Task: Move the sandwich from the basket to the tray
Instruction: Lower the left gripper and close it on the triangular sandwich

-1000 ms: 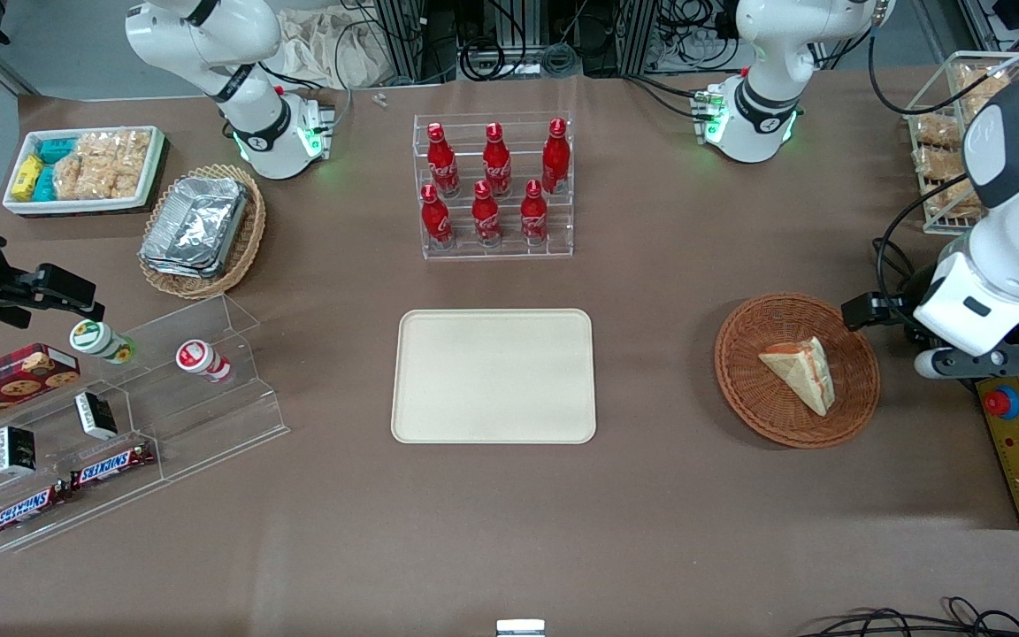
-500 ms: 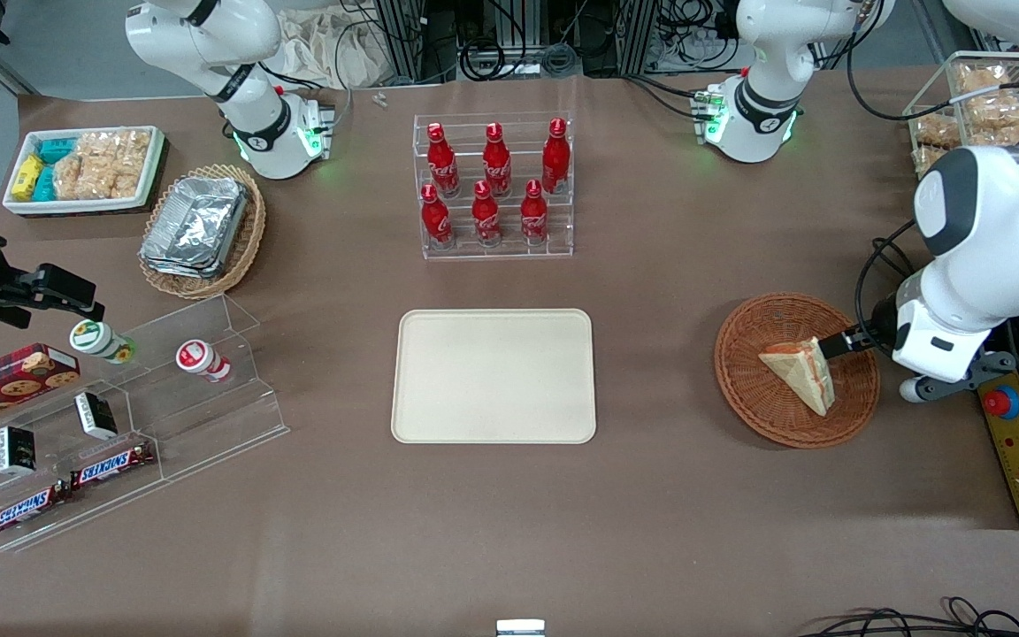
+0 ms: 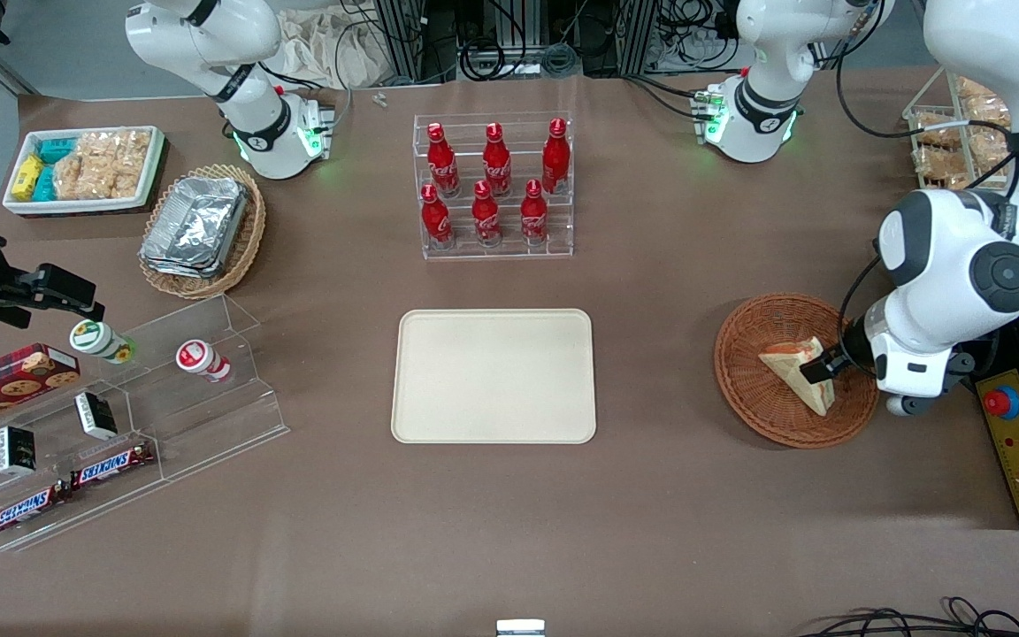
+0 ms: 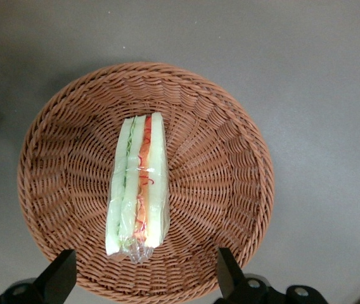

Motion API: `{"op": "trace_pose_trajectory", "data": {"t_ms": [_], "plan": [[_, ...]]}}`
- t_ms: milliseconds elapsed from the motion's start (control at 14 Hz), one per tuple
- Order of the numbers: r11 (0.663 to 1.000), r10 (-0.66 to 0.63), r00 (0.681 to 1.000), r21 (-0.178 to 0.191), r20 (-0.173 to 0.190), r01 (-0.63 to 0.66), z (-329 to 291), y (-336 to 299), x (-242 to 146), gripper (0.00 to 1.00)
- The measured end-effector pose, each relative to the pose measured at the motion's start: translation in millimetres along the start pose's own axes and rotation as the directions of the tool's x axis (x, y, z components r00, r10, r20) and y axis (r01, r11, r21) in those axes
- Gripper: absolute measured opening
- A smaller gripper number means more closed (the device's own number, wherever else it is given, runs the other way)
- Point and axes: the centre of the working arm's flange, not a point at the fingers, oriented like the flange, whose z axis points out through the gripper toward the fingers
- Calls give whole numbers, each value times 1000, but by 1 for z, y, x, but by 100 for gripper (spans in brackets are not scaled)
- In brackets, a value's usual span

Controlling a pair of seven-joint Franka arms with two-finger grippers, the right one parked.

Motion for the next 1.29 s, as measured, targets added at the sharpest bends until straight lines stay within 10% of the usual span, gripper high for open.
{"op": "trace_pose_trajectory", "data": {"t_ms": [1286], "plan": [[999,-29,1000,-19,2,29,98,-22,-7,100]]}}
